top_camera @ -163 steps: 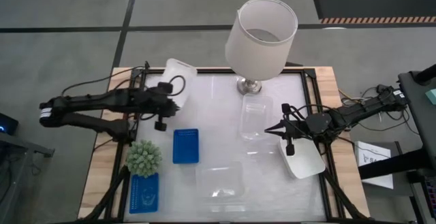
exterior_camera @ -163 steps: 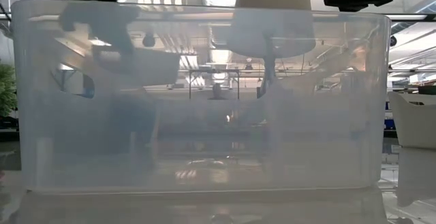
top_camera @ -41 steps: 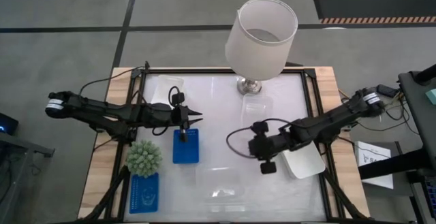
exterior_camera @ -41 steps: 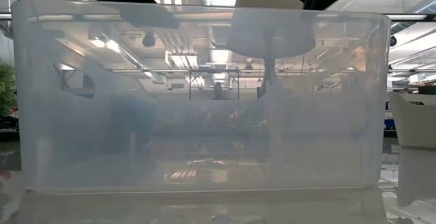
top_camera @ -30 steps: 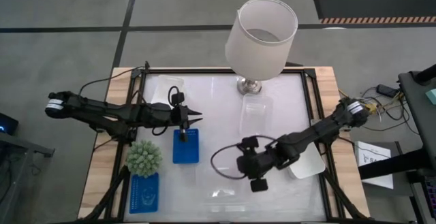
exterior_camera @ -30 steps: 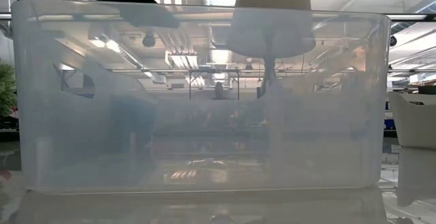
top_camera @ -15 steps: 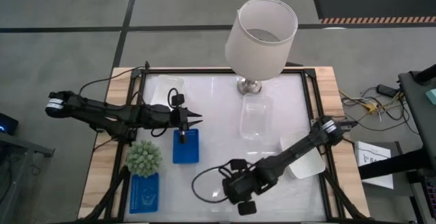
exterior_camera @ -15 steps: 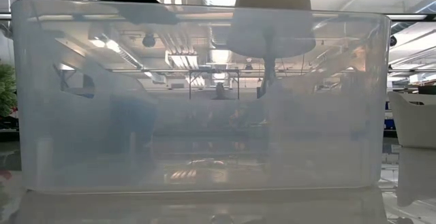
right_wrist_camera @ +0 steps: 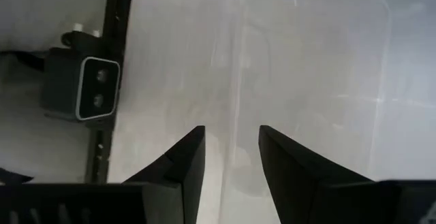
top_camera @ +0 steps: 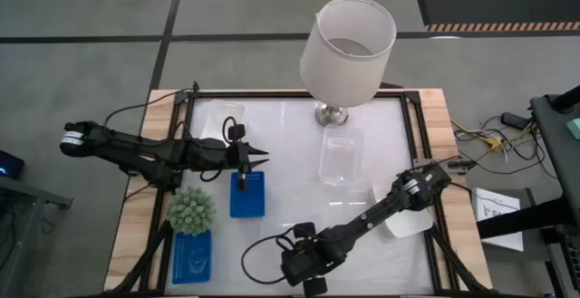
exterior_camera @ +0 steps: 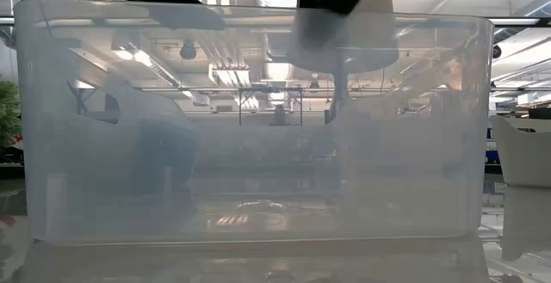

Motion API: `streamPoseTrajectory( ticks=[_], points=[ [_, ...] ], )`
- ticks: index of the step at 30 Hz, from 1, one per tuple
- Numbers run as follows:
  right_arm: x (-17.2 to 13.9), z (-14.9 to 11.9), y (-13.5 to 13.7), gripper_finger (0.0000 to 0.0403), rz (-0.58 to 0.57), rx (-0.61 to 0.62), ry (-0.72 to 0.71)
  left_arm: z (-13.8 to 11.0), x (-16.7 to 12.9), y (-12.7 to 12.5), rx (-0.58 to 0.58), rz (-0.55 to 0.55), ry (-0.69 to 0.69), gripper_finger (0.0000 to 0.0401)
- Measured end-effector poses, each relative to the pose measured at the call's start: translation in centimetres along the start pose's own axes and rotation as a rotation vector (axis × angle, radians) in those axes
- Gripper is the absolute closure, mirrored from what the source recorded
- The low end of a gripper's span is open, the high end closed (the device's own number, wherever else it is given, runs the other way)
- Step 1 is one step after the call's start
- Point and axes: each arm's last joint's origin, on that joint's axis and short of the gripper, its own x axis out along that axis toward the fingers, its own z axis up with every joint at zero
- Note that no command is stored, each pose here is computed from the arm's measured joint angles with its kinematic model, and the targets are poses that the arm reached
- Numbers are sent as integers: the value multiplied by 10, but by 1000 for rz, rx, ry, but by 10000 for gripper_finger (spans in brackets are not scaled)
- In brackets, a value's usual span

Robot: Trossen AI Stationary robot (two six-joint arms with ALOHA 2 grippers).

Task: Stack baskets by color
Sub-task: Stack the bottom transparent bin on the stacked transparent bins

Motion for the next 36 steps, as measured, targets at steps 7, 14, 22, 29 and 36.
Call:
streamPoseTrajectory(
  ticks=[7, 14, 22, 29, 36],
  points=[
    [9, 1, -2, 314, -7, -31, 15, 0, 0, 0, 3, 1, -1, 336],
    [10, 1, -3, 389, -8, -71, 15, 0, 0, 0, 2, 0, 0, 336],
    [-16, -4, -4, 394, -8, -129, 23, 0, 0, 0, -4, 0, 0, 336],
    [-75, -28, -11, 394, -72, -248, 128, 0, 0, 0, -5, -1, 1, 336],
    [-142, -54, -29, 394, -233, -420, 157, -1, -3, -14, 14, -95, -10, 336]
  ],
)
